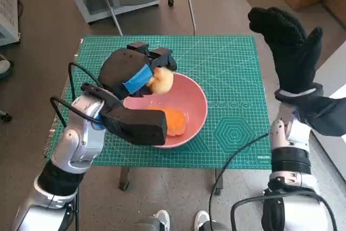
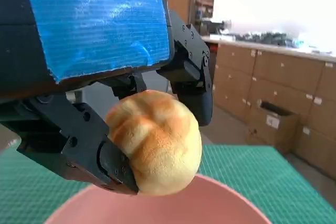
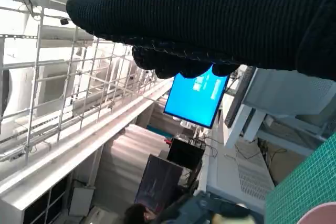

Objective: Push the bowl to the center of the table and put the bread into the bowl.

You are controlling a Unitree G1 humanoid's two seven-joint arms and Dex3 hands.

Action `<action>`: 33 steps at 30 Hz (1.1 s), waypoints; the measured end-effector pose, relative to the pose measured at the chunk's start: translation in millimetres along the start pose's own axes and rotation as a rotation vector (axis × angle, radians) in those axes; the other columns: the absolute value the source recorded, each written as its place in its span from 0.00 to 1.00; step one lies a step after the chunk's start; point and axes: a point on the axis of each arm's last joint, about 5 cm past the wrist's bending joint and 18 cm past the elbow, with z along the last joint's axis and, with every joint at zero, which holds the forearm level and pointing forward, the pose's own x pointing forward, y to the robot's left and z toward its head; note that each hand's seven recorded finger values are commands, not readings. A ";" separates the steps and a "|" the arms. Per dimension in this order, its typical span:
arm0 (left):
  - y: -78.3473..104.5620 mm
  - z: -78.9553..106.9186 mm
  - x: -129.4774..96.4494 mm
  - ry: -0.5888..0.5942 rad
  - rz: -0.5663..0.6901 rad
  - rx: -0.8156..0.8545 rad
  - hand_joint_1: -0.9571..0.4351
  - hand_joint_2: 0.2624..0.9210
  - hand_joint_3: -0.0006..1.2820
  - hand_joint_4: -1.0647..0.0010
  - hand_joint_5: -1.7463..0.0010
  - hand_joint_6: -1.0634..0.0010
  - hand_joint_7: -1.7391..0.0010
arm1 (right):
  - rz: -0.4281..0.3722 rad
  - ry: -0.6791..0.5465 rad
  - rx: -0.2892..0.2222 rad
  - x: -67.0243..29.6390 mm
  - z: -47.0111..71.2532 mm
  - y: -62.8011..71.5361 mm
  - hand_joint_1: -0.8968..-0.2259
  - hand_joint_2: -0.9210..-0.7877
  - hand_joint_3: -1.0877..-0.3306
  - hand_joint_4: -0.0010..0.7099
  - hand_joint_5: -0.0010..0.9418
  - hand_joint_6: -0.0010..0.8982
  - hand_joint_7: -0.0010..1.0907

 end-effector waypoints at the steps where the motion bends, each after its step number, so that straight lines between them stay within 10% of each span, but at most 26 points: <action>1: -1.0 -0.5 0.5 0.003 -0.011 -0.013 0.74 0.98 0.07 0.43 0.57 0.51 0.52 | 0.000 -0.001 0.000 0.1 0.1 0.0 0.44 0.00 0.71 0.43 0.00 0.45 0.00; 3: -3.1 -1.4 1.7 0.011 -0.044 -0.055 0.74 0.96 0.05 0.63 0.82 0.63 0.77 | 0.000 -0.003 -0.001 0.2 0.4 -0.1 0.44 0.00 0.71 0.42 0.00 0.45 0.00; 9: -4.5 -4.2 2.1 0.059 -0.159 -0.134 0.54 0.90 0.01 0.92 0.98 0.76 0.96 | -0.002 -0.008 -0.003 0.7 1.2 -0.2 0.45 0.00 0.71 0.42 0.00 0.45 0.00; 33: 8.4 -20.8 -8.7 -0.052 -0.099 -0.260 0.31 0.94 0.01 1.00 1.00 0.78 0.99 | -0.007 -0.019 -0.010 -0.8 3.0 2.2 0.44 0.00 0.71 0.42 0.00 0.44 0.00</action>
